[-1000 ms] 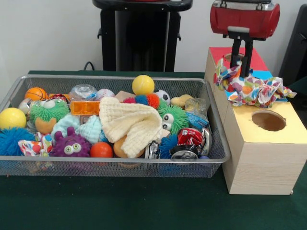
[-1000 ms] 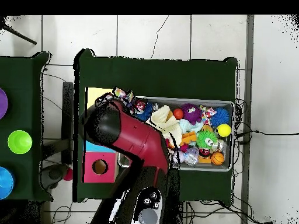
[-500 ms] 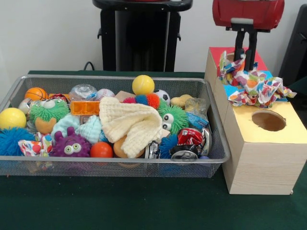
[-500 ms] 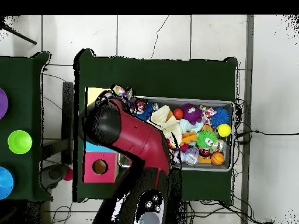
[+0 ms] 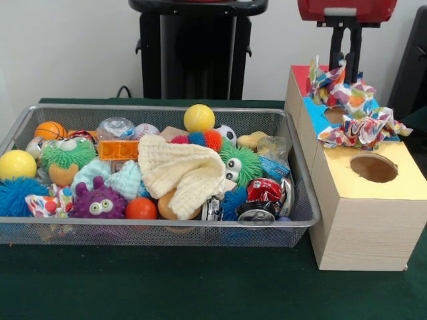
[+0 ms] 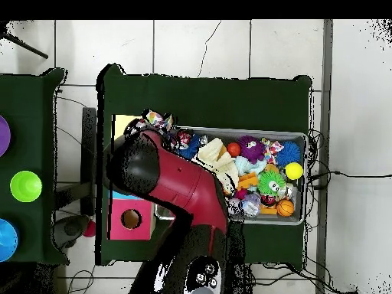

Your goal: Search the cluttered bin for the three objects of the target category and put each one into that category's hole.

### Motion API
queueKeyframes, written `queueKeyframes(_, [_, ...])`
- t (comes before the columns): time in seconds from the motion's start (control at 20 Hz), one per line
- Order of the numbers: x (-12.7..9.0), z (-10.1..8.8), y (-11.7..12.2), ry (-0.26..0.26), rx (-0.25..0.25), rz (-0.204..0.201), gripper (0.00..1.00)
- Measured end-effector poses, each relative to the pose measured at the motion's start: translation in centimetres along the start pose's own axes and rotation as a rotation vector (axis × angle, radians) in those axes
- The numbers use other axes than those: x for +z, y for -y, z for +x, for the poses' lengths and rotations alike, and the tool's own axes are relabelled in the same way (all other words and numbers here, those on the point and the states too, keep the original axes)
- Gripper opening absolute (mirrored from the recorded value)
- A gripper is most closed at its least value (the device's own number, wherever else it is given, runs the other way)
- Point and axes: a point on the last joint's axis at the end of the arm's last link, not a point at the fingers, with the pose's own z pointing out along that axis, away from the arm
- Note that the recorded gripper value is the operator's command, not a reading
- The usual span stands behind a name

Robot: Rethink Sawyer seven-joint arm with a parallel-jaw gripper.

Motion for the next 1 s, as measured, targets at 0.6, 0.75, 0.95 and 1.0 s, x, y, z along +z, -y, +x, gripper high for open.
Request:
queueKeyframes(0.6, [2.2, 2.4, -1.7, -0.016, -0.038, -0.039, 0.00])
queueKeyframes(0.75, [2.6, 2.6, -2.1, -0.003, -0.038, -0.053, 0.00])
queueKeyframes(0.95, [3.2, 3.5, -2.8, 0.003, -0.044, -0.069, 0.00])
queueKeyframes(1.0, [3.3, 3.7, -2.9, 0.000, -0.045, -0.071, 0.00])
